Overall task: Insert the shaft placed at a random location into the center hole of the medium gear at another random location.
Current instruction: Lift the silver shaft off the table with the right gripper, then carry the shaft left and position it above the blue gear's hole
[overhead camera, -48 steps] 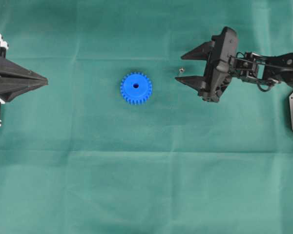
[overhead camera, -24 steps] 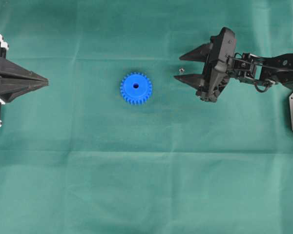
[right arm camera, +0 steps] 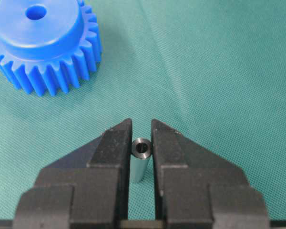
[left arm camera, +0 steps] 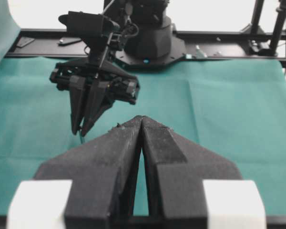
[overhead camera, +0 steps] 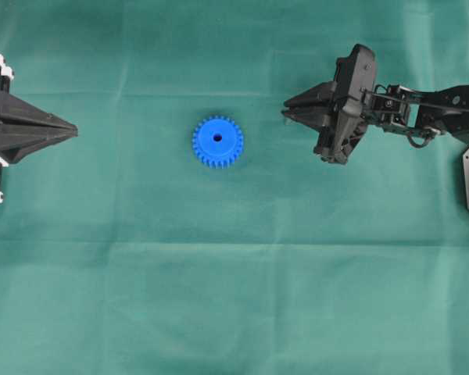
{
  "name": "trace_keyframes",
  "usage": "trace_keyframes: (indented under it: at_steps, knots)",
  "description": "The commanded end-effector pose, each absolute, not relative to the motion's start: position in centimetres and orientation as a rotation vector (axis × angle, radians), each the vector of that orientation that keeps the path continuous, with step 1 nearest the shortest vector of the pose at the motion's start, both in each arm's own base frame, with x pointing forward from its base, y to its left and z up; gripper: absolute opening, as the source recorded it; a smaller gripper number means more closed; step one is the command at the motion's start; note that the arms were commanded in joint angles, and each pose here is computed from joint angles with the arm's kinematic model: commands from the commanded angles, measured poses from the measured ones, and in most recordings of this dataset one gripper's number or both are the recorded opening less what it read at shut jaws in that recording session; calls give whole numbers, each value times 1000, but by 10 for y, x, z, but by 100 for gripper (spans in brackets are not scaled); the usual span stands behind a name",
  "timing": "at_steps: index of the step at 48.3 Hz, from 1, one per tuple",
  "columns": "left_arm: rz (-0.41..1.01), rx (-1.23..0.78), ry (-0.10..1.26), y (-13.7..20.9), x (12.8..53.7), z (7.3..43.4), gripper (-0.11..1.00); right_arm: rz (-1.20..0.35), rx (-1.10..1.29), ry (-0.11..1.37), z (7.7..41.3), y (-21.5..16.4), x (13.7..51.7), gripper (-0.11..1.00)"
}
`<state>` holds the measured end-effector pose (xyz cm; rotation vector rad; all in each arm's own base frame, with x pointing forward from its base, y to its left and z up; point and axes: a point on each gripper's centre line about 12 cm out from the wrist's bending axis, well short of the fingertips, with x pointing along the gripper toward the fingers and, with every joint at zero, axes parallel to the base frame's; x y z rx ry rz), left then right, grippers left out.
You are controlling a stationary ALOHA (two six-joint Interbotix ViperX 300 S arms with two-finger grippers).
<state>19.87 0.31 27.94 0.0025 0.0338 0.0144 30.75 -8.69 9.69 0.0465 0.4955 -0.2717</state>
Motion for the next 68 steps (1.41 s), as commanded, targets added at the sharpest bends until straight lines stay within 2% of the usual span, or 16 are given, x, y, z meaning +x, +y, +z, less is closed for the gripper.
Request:
trace_keyframes:
  at_steps: [1,10,28,50,68]
  knots:
    - [19,3,12,4,201,288,0,-269,31,484,102,-88,311,12]
    - [19,3,12,4,201,289,0,-270,31,460,114,-88,311,12]
    - [19,3,11,4,200,289,0,-269,25,413,170,-86,305,12]
    - [19,3,17,4,201,288,0,-255,34,430,173,-82,311,12]
    - [19,1,26,4,201,287,0,-194,37,421,176,-67,353,12]
